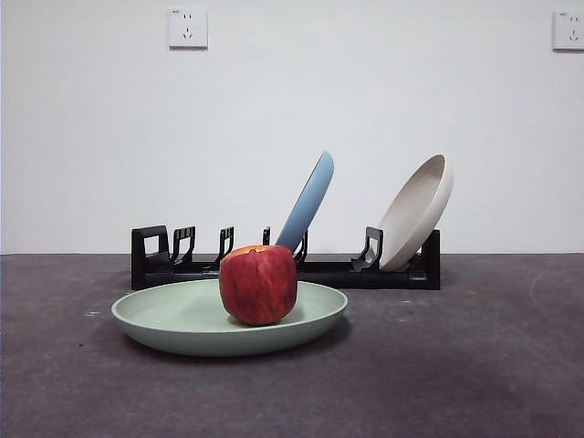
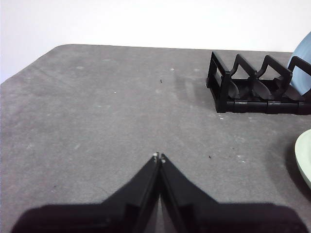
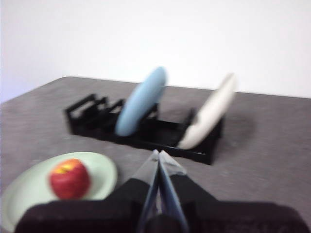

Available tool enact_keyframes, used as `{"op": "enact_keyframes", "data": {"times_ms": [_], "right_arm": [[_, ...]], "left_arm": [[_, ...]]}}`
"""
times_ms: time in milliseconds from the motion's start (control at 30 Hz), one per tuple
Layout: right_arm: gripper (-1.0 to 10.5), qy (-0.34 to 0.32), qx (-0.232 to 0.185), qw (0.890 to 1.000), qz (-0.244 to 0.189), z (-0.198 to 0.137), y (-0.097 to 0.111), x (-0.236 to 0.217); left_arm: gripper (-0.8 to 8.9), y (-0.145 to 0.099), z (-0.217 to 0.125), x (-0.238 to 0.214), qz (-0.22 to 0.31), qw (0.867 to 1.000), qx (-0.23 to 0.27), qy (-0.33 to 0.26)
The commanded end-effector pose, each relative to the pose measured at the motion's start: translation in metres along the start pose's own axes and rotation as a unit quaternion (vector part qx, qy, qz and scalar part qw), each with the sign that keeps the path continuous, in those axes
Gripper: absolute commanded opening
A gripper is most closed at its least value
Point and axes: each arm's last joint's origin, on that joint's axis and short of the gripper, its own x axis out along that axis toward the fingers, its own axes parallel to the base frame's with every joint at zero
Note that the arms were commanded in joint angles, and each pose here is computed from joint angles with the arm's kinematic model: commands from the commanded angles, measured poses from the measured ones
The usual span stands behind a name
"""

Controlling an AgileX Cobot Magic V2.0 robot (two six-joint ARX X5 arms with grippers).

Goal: Take the green plate from the plate rack,put the plate on the table,take the apple from the table,put the apple in the plate

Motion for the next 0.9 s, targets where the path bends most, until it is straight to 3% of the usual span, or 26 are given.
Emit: {"op": "enact_keyframes", "data": {"times_ms": [33, 133, 500, 900], "right_arm": [[0.0, -0.002, 0.004, 1.000, -0.028, -0.036, -0.002, 0.001], [0.0, 0.004, 0.009, 0.999, -0.050, -0.059, -0.003, 0.002], [0.0, 0.046, 0.030, 0.997, -0.049, -0.105, -0.006, 0.010], [0.0, 0.040, 0.054, 0.996, -0.050, -0.106, -0.006, 0.011]], "left_arm": [[-0.03, 0.000, -0.004, 0.001, 0.002, 1.000, -0.002, 0.003], [-0.03, 0.000, -0.004, 0.001, 0.002, 1.000, -0.002, 0.003], [-0.03, 0.000, -0.004, 0.001, 0.002, 1.000, -0.002, 0.003], [-0.03, 0.000, -0.004, 0.001, 0.001, 1.000, -0.002, 0.003]]}}
